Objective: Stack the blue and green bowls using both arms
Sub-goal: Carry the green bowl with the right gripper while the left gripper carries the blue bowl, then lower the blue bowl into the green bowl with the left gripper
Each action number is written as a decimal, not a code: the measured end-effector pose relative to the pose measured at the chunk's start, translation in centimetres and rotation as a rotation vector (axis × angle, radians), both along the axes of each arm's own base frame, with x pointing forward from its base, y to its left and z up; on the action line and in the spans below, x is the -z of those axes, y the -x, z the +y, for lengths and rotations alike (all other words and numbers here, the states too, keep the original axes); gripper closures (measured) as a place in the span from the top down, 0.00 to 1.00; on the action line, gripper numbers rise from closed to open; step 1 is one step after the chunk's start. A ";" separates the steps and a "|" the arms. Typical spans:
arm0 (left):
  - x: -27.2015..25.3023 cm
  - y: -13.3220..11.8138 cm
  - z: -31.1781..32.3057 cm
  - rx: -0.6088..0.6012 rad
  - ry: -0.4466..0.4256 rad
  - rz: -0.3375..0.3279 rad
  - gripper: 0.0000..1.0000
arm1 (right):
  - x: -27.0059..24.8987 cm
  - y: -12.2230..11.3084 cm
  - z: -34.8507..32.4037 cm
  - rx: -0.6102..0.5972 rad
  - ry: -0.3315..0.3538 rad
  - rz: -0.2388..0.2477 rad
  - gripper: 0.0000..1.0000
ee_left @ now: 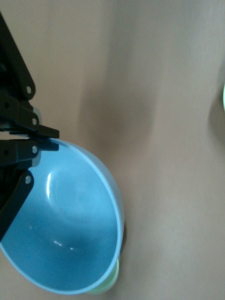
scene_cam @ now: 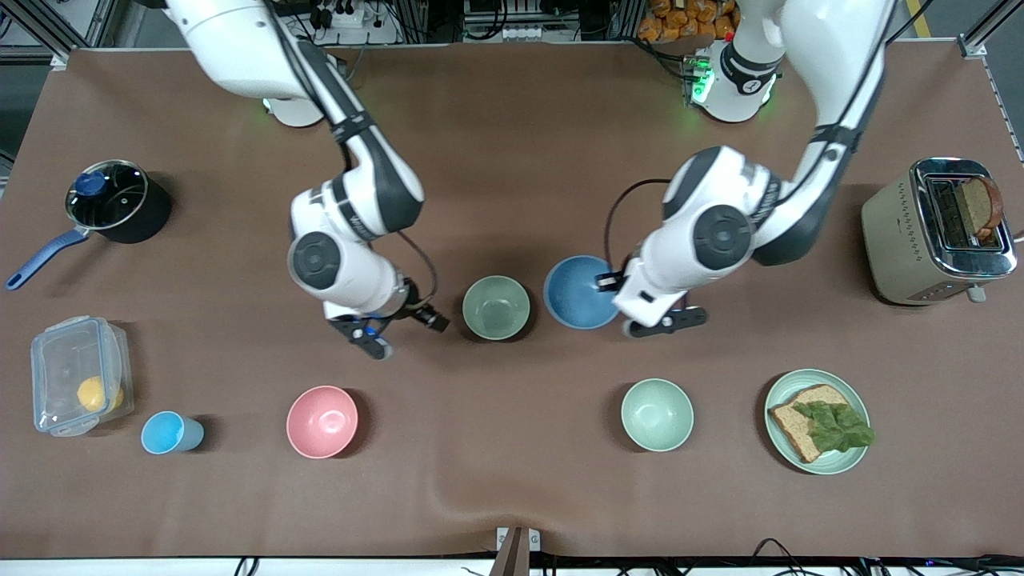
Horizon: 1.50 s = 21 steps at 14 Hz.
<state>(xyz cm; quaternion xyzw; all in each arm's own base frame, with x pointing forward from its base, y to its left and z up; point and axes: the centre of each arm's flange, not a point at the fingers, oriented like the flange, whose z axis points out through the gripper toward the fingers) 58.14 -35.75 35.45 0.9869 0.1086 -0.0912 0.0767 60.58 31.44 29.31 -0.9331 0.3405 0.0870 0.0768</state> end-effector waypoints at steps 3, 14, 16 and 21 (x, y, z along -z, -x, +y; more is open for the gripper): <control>2.1 0.7 -5.7 -0.049 0.046 -0.023 0.05 | 2.6 0.6 1.1 0.163 0.032 0.057 1.00; 9.4 2.9 -10.6 -0.052 0.050 0.026 0.05 | 10.6 0.4 1.9 0.379 0.076 0.084 1.00; 9.8 3.0 -10.8 -0.053 0.054 0.024 0.05 | 10.4 0.6 2.5 0.381 0.073 0.083 1.00; 11.0 3.0 -11.0 -0.055 0.061 0.013 0.05 | 10.2 0.6 2.9 0.424 0.072 0.081 1.00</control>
